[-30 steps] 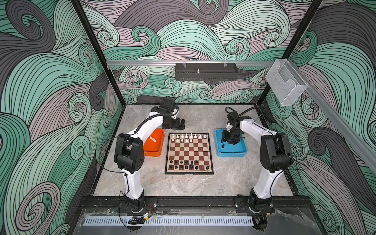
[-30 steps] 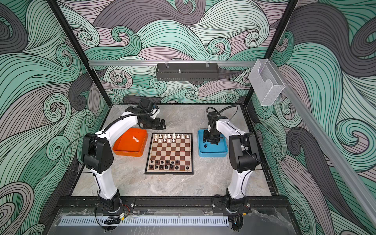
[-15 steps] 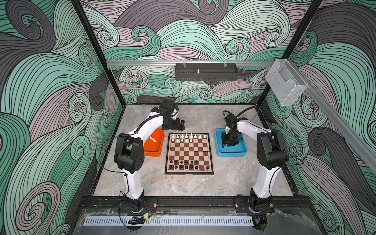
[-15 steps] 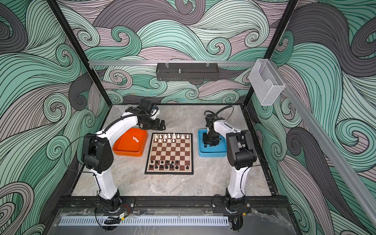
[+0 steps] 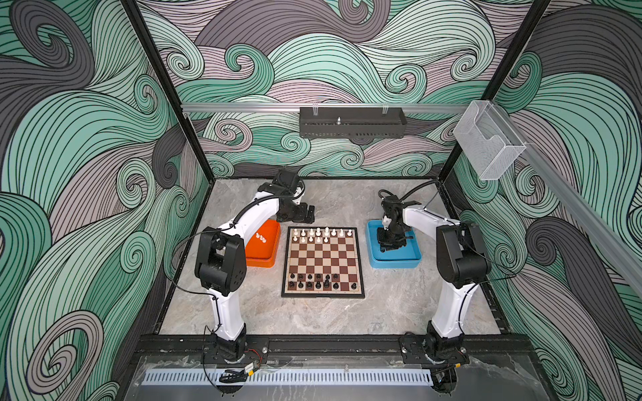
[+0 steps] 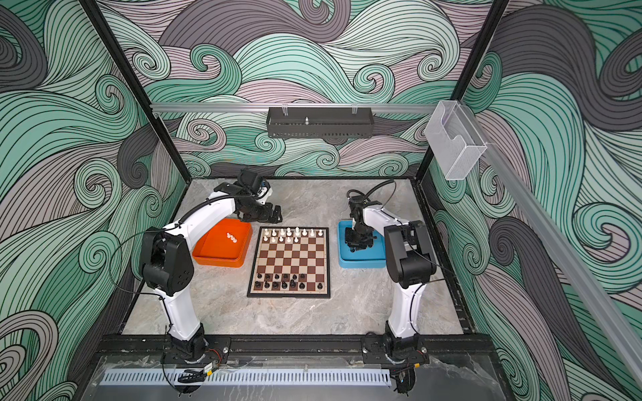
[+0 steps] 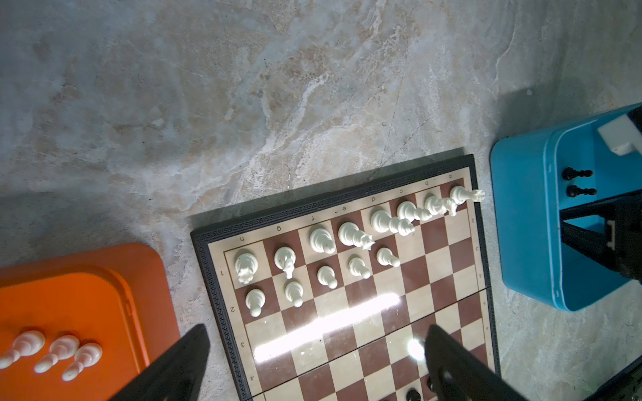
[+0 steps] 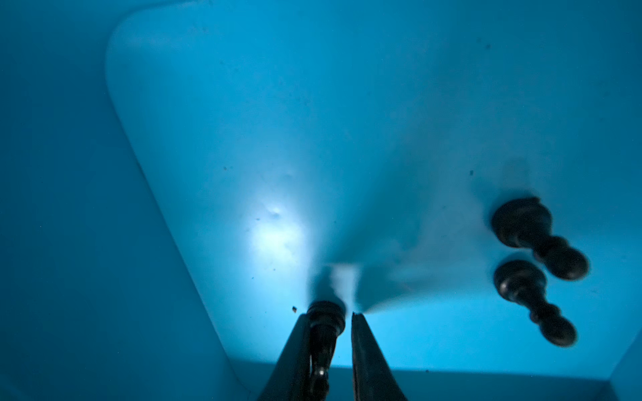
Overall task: Set up the chess pieces on the board
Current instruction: 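Lift the black pawn and carry it over the black pawn row, then lower the black pawn onto its square in the black pawn row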
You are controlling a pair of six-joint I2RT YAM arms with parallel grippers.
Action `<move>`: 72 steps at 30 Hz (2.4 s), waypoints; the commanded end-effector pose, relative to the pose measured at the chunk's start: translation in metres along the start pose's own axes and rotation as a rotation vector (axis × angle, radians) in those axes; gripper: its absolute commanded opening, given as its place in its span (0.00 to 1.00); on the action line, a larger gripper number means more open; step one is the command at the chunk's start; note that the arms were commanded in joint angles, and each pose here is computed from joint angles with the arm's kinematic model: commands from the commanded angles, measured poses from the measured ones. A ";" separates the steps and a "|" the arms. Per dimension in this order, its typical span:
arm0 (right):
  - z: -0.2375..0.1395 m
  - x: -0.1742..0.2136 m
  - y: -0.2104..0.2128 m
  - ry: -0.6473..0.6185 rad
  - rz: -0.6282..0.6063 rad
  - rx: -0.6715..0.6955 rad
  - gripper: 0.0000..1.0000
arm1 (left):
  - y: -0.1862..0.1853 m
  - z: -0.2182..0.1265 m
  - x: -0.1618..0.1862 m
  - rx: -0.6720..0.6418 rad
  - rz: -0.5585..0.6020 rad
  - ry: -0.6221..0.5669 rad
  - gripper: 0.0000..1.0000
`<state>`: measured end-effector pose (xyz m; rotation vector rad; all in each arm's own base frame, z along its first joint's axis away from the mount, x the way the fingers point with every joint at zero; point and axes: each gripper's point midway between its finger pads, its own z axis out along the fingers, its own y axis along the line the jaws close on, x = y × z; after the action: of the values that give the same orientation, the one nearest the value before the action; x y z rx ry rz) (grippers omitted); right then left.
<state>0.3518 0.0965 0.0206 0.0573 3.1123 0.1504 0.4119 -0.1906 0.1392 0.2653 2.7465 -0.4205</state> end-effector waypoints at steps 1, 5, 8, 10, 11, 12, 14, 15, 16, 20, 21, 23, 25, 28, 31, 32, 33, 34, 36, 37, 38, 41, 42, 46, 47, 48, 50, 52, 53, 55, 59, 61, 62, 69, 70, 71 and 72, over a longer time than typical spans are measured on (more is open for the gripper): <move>-0.003 -0.005 0.001 -0.012 -0.008 0.008 0.19 | 0.002 0.002 0.003 -0.015 -0.002 0.011 0.99; -0.008 -0.007 0.002 -0.023 -0.016 0.010 0.10 | 0.002 0.002 0.003 -0.015 -0.002 0.012 0.99; -0.013 -0.008 0.002 -0.029 -0.022 0.013 0.09 | 0.003 0.002 0.003 -0.016 -0.003 0.010 0.99; -0.019 -0.010 0.003 -0.038 -0.027 0.017 0.09 | 0.002 0.003 0.003 -0.016 -0.002 0.011 0.99; -0.023 -0.011 0.003 -0.045 -0.028 0.018 0.09 | 0.003 0.003 0.003 -0.016 -0.003 0.011 0.99; -0.027 -0.012 0.003 -0.051 -0.031 0.021 0.09 | 0.003 0.003 0.003 -0.017 -0.003 0.009 0.99; -0.036 -0.014 0.004 -0.066 -0.036 0.022 0.09 | 0.003 0.003 0.003 -0.018 -0.003 0.009 0.99; -0.042 -0.015 0.004 -0.074 -0.039 0.022 0.08 | 0.004 0.003 0.003 -0.021 -0.004 0.009 0.99; -0.046 -0.016 0.006 -0.081 -0.043 0.021 0.08 | 0.005 0.003 0.003 -0.024 -0.006 0.010 0.99; -0.071 -0.016 0.014 -0.112 -0.071 0.012 0.08 | 0.017 0.001 0.001 -0.056 -0.036 0.000 0.99; -0.077 -0.014 0.016 -0.119 -0.080 0.011 0.08 | 0.020 0.000 0.000 -0.060 -0.041 -0.001 0.99; -0.089 -0.011 0.023 -0.131 -0.100 0.005 0.08 | 0.029 -0.002 -0.002 -0.071 -0.058 -0.006 0.99; -0.098 -0.005 0.033 -0.138 -0.131 -0.005 0.08 | 0.038 -0.005 -0.003 -0.081 -0.079 -0.013 0.99; -0.107 0.010 0.051 -0.132 -0.176 -0.019 0.08 | 0.053 -0.009 -0.005 -0.096 -0.104 -0.026 0.99; -0.109 0.032 0.075 -0.114 -0.218 -0.051 0.08 | 0.066 -0.011 -0.005 -0.110 -0.131 -0.030 0.99; -0.108 0.041 0.084 -0.103 -0.237 -0.057 0.09 | 0.069 -0.013 -0.005 -0.112 -0.141 -0.033 0.99; -0.107 0.048 0.091 -0.095 -0.254 -0.061 0.09 | 0.071 -0.013 -0.005 -0.114 -0.145 -0.033 0.99; -0.105 0.058 0.101 -0.083 -0.276 -0.067 0.09 | 0.074 -0.014 -0.005 -0.117 -0.150 -0.033 0.99; -0.100 0.075 0.116 -0.058 -0.307 -0.071 0.09 | 0.077 -0.016 -0.005 -0.120 -0.157 -0.038 0.99; -0.097 0.084 0.122 -0.046 -0.325 -0.071 0.09 | 0.077 -0.016 -0.005 -0.120 -0.159 -0.039 0.99; -0.094 0.092 0.129 -0.035 -0.341 -0.073 0.09 | 0.078 -0.017 -0.005 -0.121 -0.160 -0.041 0.99; -0.086 0.113 0.144 -0.006 -0.378 -0.074 0.09 | 0.079 -0.018 -0.005 -0.121 -0.166 -0.042 0.99; -0.085 0.118 0.147 -0.001 -0.386 -0.070 0.09 | 0.080 -0.018 -0.005 -0.122 -0.169 -0.042 0.99; -0.076 0.135 0.155 0.018 -0.415 -0.060 0.09 | 0.081 -0.020 -0.005 -0.123 -0.173 -0.044 0.99; -0.073 0.138 0.156 0.024 -0.419 -0.056 0.09 | 0.081 -0.020 -0.005 -0.122 -0.174 -0.044 0.99; -0.071 0.140 0.157 0.027 -0.422 -0.056 0.09 | 0.081 -0.019 -0.004 -0.122 -0.174 -0.042 0.99; -0.068 0.144 0.158 0.034 -0.423 -0.053 0.09 | 0.081 -0.019 -0.005 -0.121 -0.176 -0.043 0.99; -0.064 0.147 0.158 0.043 -0.427 -0.048 0.09 | 0.081 -0.019 -0.004 -0.120 -0.177 -0.041 0.99; -0.062 0.149 0.158 0.047 -0.430 -0.045 0.09 | 0.081 -0.018 -0.004 -0.120 -0.177 -0.039 0.99; -0.058 0.152 0.158 0.057 -0.436 -0.044 0.09 | 0.081 -0.018 -0.004 -0.118 -0.179 -0.040 0.99; -0.050 0.158 0.160 0.079 -0.452 -0.044 0.09 | 0.081 -0.015 -0.003 -0.117 -0.179 -0.032 0.99; -0.047 0.160 0.162 0.086 -0.461 -0.046 0.09 | 0.081 -0.015 -0.003 -0.117 -0.180 -0.031 0.99; -0.044 0.161 0.163 0.091 -0.466 -0.043 0.09 | 0.082 -0.014 -0.002 -0.118 -0.181 -0.027 0.99; -0.034 0.163 0.166 0.106 -0.481 -0.033 0.09 | 0.082 -0.012 -0.002 -0.117 -0.182 -0.022 0.99; -0.033 0.164 0.165 0.111 -0.483 -0.029 0.09 | 0.082 -0.011 -0.002 -0.116 -0.182 -0.020 0.99; -0.032 0.162 0.166 0.109 -0.483 -0.027 0.09 | 0.082 -0.011 -0.002 -0.117 -0.181 -0.020 0.98; -0.031 0.162 0.165 0.108 -0.482 -0.025 0.09 | 0.082 -0.011 -0.002 -0.116 -0.181 -0.020 0.99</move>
<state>0.1964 0.2654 0.0696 -0.7060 3.1032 0.2049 0.4306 -0.1133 0.1239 -0.0014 2.7775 -0.3061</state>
